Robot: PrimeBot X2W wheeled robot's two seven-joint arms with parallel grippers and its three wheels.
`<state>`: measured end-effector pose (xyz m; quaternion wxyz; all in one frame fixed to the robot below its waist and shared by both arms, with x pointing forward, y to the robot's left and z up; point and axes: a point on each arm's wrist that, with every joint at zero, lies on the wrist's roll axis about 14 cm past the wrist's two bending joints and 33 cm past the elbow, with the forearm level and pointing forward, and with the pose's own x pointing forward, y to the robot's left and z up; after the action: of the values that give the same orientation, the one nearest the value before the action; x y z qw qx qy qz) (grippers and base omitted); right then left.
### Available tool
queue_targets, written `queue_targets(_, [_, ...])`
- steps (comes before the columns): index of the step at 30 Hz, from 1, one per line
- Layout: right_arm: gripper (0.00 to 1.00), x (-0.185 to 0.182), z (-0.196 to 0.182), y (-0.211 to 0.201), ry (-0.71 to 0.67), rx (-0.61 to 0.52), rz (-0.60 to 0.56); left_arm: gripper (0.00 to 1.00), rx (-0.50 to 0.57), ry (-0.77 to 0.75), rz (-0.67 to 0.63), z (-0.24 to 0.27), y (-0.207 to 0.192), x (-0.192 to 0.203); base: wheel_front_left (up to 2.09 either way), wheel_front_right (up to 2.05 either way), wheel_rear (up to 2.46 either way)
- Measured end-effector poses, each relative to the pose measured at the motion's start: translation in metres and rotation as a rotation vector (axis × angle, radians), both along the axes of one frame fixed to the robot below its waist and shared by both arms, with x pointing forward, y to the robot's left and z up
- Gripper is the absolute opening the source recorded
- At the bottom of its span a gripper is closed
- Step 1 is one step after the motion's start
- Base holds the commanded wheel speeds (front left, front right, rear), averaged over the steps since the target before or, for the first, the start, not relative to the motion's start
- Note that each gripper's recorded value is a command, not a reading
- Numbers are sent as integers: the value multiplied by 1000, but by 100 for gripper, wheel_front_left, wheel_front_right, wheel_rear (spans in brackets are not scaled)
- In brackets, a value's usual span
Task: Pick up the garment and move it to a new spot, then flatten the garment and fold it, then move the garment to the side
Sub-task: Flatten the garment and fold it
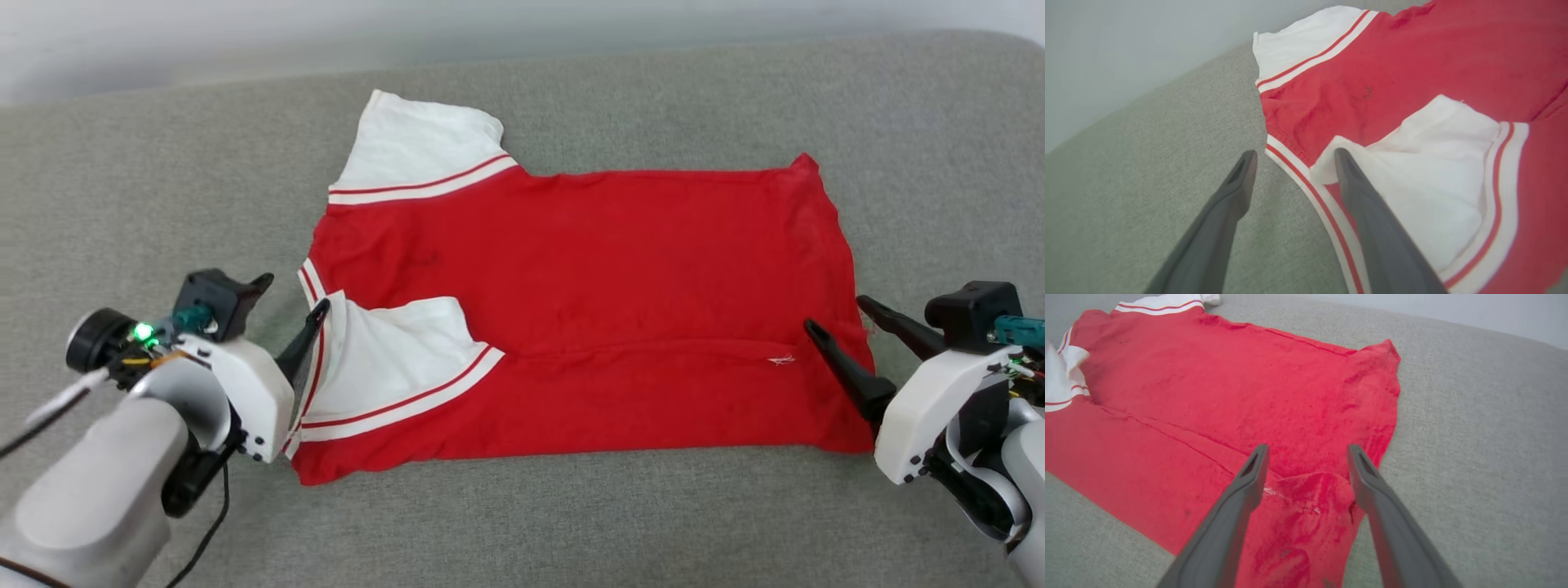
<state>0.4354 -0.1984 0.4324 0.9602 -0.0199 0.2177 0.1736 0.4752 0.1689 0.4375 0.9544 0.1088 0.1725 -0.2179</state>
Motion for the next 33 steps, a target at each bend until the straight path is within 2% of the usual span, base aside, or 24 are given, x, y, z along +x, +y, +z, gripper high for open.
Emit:
queue_targets(5, [100, -2, 18, 10, -43, 5, 30, 100, 45, 69, -36, 31, 3, -1, 0, 0, 0])
queue_targets(8, [100, -2, 22, 13, -49, 4, 38, 100, 59, 173, -52, 37, 3, -5, 0, 0, 0])
queue_targets(14, [100, -6, 17, 21, -12, 2, 55, 100, 88, 498, -81, 14, 1, -34, 0, 0, 0])
queue_targets(22, [100, -8, 9, 22, 31, 1, 53, 100, 82, 787, -79, -28, -3, -60, 0, 0, 0])
queue_targets(30, [100, -6, 4, 14, 49, -9, 31, 100, 167, 919, -99, -61, 1, -80, 0, 0, 0])
queue_targets(31, [100, -4, 6, 14, 42, -11, 30, 31, 172, 921, -101, -62, 1, -81, 0, 0, 0])
queue_targets(32, [100, -3, 9, 12, 36, -13, 29, 0, 171, 919, -102, -62, 1, -81, 0, 0, 0])
queue_targets(33, [100, 0, 13, 11, 24, -21, 30, 0, 167, 914, -105, -62, 1, -81, 0, 0, 0])
